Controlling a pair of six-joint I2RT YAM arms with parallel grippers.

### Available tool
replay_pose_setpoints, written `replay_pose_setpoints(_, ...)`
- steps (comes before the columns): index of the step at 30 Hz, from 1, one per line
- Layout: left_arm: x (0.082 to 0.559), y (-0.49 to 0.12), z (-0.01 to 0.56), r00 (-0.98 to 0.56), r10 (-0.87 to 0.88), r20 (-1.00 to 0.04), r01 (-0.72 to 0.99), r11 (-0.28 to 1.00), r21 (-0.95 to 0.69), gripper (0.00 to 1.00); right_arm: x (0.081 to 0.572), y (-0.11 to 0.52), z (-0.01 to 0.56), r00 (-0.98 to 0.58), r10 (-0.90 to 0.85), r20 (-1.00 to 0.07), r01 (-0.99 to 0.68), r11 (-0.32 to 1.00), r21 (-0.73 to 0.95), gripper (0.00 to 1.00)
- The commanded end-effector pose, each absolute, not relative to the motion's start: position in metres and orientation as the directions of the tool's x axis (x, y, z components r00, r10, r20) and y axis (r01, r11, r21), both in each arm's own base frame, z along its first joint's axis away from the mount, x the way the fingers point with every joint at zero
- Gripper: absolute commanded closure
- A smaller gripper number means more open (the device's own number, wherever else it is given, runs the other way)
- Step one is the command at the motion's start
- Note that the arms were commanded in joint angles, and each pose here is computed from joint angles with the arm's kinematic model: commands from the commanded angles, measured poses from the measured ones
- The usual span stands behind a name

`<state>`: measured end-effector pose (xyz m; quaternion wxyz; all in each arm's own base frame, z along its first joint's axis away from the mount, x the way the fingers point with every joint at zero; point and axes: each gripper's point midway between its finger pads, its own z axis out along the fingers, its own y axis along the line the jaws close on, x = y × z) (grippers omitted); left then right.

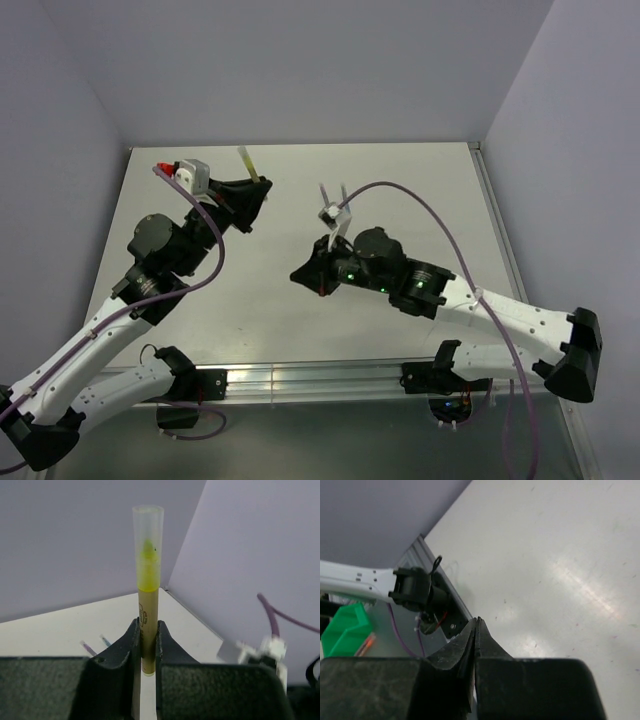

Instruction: Insert the pens into the pen caps

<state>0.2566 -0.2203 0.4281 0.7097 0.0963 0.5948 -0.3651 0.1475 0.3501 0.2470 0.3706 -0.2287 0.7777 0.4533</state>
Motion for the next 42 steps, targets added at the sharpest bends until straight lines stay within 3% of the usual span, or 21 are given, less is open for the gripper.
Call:
replay_pose_setpoints(1, 0.231, -0.229, 0.442, 0.058, -0.428, -0.902, 0.741, 0.624, -0.249, 1.00, 0.168, 0.322, 0.306, -0.528, 0.109, -0.843, -0.718, 0.472, 0.511, 0.97)
replay_pose_setpoints(9, 0.185, -0.271, 0.424, -0.096, -0.365, -0.926, 0.914, 0.335, -0.227, 1.00, 0.213, 0.255, 0.390, -0.361, 0.287, -0.887, -0.726, 0.510, 0.461, 0.83)
replay_pose_setpoints(17, 0.158, -0.298, 0.395, -0.232, -0.254, -0.939, 0.957, 0.111, -0.267, 1.00, 0.207, 0.243, 0.444, -0.289, 0.331, -0.898, -0.829, 0.383, 0.408, 0.67)
replay_pose_setpoints(27, 0.151, -0.305, 0.380, -0.293, -0.198, -0.935, 0.950, 0.047, -0.307, 1.00, 0.195, 0.255, 0.469, -0.254, 0.311, -0.916, -0.903, 0.263, 0.340, 0.45)
replay_pose_setpoints(42, 0.157, -0.314, 0.374, -0.326, -0.175, -0.929, 0.941, 0.032, -0.336, 1.00, 0.204, 0.278, 0.459, -0.276, 0.245, -0.929, -0.898, 0.278, 0.341, 0.41)
